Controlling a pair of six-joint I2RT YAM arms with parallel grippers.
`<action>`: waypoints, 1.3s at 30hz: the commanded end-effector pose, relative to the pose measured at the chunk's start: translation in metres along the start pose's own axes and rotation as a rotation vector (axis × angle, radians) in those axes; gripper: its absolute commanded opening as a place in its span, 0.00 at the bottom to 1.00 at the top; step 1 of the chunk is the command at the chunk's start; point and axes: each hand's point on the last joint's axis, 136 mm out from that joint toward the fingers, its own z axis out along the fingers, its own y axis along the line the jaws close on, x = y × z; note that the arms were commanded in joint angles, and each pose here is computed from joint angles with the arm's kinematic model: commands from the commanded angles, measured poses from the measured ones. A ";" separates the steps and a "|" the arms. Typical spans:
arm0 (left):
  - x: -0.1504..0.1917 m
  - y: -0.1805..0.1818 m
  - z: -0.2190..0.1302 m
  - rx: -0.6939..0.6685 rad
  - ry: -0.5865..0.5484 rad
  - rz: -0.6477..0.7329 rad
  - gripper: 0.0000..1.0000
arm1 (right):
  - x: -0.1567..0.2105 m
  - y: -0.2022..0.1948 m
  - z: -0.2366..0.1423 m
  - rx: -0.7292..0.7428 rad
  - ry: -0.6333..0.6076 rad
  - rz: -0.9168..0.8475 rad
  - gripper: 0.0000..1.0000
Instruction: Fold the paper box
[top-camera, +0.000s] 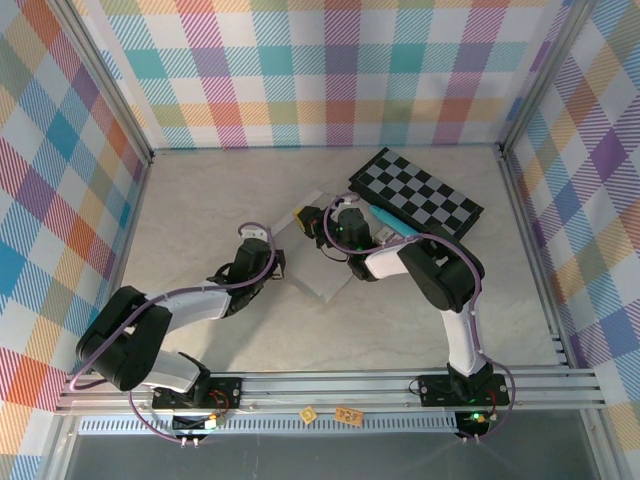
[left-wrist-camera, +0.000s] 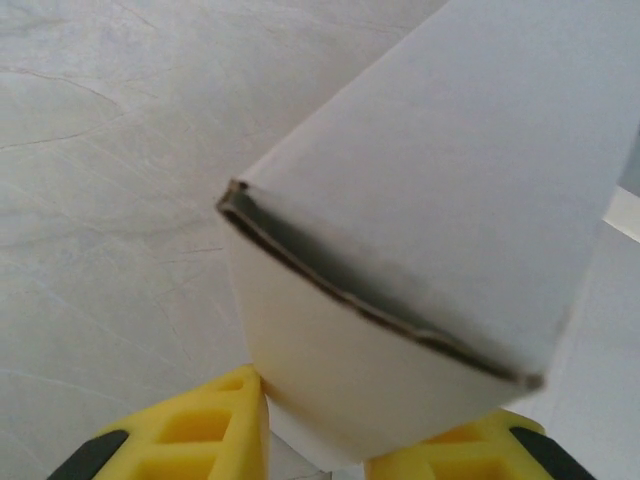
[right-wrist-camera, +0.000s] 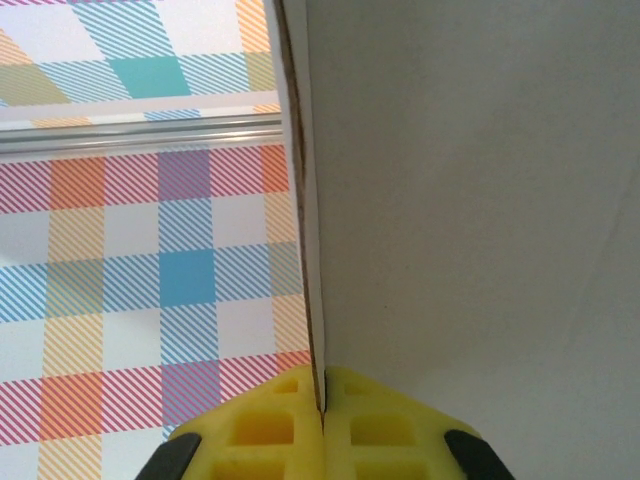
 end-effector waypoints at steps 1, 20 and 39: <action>-0.010 0.002 0.004 -0.081 -0.021 -0.026 0.24 | 0.028 -0.038 0.002 0.110 0.081 0.043 0.00; -0.007 -0.001 0.015 -0.164 0.025 -0.023 0.00 | 0.028 -0.030 0.002 0.110 0.071 0.061 0.00; -0.044 -0.003 -0.032 -0.233 0.274 -0.048 0.00 | -0.038 0.062 -0.095 0.478 -0.090 -0.123 0.62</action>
